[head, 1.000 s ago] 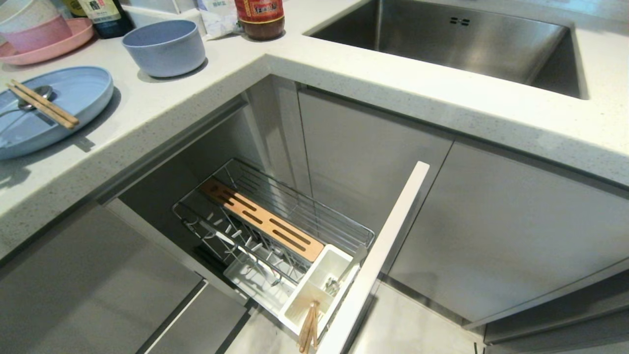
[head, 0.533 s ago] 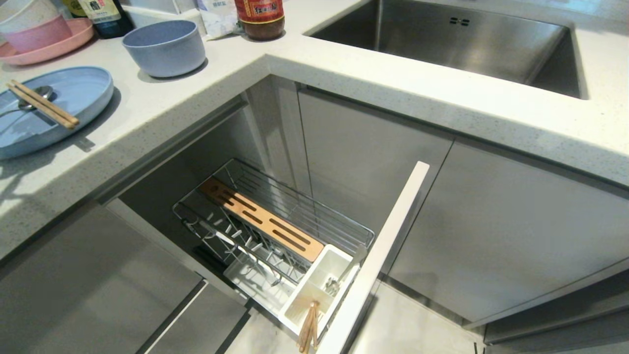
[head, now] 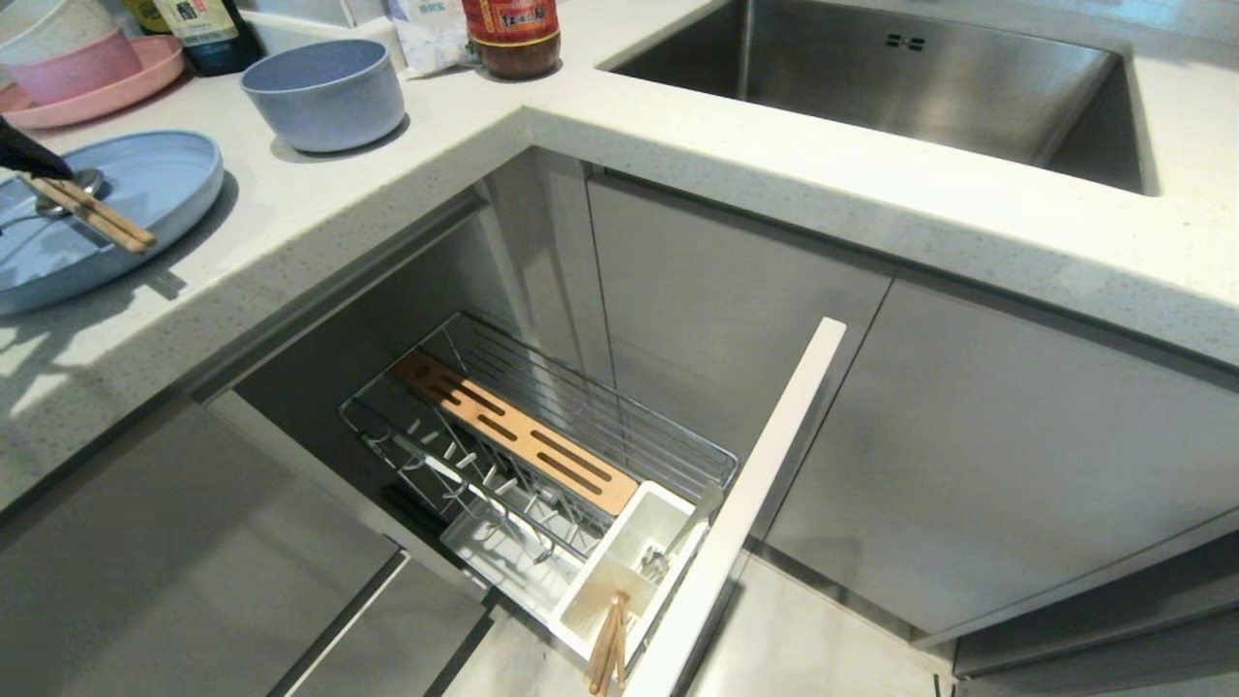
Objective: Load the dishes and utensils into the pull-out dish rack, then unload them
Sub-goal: Pick up the chopsticks and place it in the cupboard
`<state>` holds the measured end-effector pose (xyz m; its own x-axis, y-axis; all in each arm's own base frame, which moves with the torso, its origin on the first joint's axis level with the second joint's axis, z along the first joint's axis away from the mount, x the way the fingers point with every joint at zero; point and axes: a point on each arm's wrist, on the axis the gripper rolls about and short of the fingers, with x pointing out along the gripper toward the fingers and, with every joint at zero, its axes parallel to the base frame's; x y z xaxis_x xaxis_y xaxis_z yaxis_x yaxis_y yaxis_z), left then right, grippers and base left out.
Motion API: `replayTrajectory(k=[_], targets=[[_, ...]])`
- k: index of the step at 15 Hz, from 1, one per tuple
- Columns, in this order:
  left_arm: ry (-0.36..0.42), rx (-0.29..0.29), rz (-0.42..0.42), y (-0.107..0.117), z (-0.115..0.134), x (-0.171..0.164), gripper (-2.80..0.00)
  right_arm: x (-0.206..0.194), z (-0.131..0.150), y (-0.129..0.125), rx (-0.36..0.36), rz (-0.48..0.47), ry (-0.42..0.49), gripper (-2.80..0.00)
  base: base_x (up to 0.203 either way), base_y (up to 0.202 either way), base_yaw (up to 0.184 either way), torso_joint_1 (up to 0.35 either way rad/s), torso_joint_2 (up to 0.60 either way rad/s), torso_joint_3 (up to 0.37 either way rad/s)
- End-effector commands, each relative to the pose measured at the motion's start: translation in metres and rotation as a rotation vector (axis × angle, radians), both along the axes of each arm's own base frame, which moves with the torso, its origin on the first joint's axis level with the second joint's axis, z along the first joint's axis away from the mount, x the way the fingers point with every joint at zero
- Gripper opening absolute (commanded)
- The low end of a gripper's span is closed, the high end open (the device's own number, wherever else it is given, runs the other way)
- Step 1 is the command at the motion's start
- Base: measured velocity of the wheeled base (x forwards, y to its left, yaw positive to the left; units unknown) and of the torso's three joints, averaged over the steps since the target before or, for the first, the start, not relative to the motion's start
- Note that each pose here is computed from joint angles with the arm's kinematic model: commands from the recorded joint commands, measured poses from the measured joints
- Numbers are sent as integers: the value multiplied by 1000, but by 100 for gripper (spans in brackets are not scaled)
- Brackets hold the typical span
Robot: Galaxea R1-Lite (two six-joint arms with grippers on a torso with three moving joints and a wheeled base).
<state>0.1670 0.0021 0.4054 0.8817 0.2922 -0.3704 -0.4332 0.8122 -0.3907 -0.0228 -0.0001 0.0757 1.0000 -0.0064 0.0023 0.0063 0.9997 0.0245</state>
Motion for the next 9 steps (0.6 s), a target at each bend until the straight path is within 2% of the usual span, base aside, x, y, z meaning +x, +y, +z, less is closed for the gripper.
replayTrajectory(k=[1, 9], targets=[[12, -3, 2, 0, -2, 3, 0, 0, 0, 0, 0, 0, -4, -280, 0, 0, 0, 0, 0, 0], [49, -11, -1, -3, -10, 23, 0, 0, 0, 0, 0, 0, -2, -280, 0, 0, 0, 0, 0, 0]])
